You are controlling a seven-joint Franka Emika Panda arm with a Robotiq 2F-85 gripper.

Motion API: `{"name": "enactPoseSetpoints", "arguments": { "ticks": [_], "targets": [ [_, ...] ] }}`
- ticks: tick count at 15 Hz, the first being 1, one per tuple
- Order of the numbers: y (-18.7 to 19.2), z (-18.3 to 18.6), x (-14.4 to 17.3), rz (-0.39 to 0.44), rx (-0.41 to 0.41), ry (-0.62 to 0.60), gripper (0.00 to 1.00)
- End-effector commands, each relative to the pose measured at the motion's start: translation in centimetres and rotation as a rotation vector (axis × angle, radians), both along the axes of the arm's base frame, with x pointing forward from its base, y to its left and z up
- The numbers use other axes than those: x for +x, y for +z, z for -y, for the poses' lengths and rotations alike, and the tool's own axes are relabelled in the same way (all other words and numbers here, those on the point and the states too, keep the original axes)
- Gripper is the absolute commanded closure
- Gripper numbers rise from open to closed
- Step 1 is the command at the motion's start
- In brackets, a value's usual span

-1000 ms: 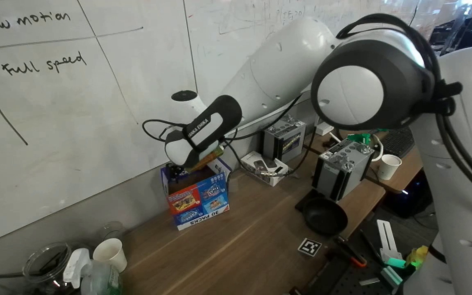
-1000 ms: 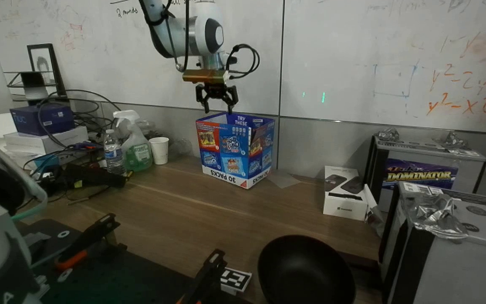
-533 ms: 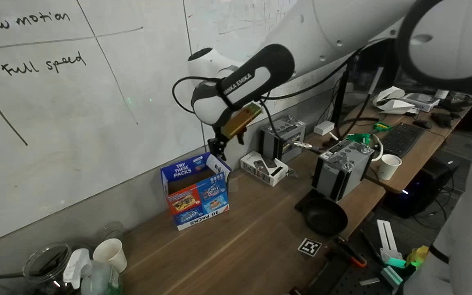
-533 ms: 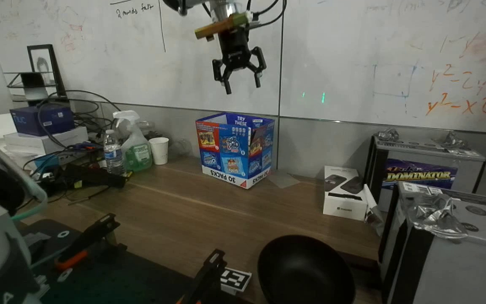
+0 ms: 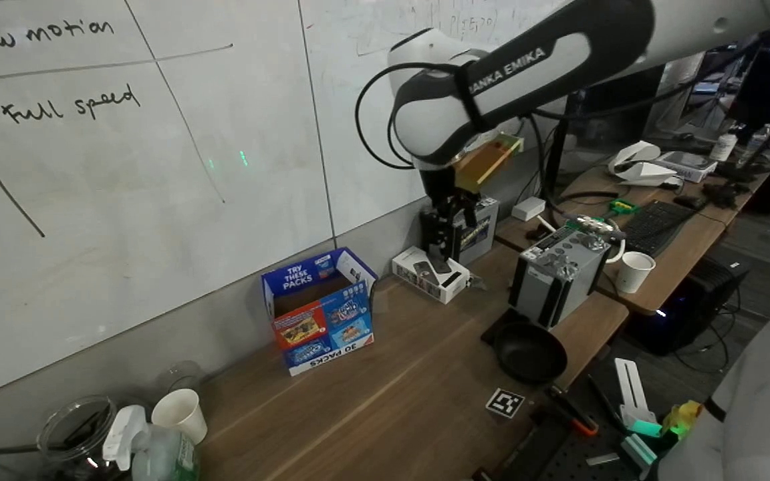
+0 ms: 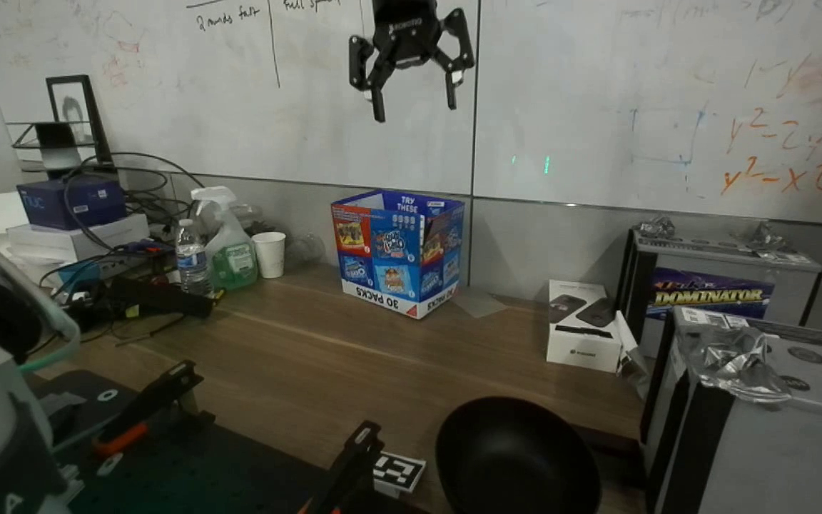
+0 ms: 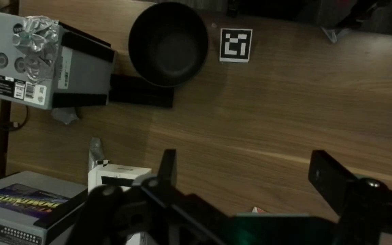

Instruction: Put the ropes in the box

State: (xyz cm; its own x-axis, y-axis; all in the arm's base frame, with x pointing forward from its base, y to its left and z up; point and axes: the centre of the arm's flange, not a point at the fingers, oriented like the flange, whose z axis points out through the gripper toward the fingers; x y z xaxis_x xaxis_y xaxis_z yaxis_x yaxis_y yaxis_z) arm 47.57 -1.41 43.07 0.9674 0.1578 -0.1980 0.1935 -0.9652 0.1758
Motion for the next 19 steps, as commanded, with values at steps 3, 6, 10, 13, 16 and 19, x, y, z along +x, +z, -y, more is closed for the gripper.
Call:
{"name": "enactPoseSetpoints", "arguments": {
  "ticks": [3, 6, 10, 13, 16, 19],
  "targets": [
    [2.6, 4.0, -11.8, 0.108, 0.152, -0.018, 0.0],
    [3.2, 4.6, -15.6, 0.147, 0.171, -0.002, 0.0],
    [3.3, 4.1, -18.9, 0.178, 0.184, 0.017, 0.0],
    [3.3, 3.5, -20.8, 0.2, 0.18, 0.017, 0.0],
    [2.8, 3.7, -19.4, 0.176, 0.169, 0.005, 0.0],
    [3.1, 3.6, -20.1, 0.191, 0.17, 0.008, 0.0]
  ]
}}
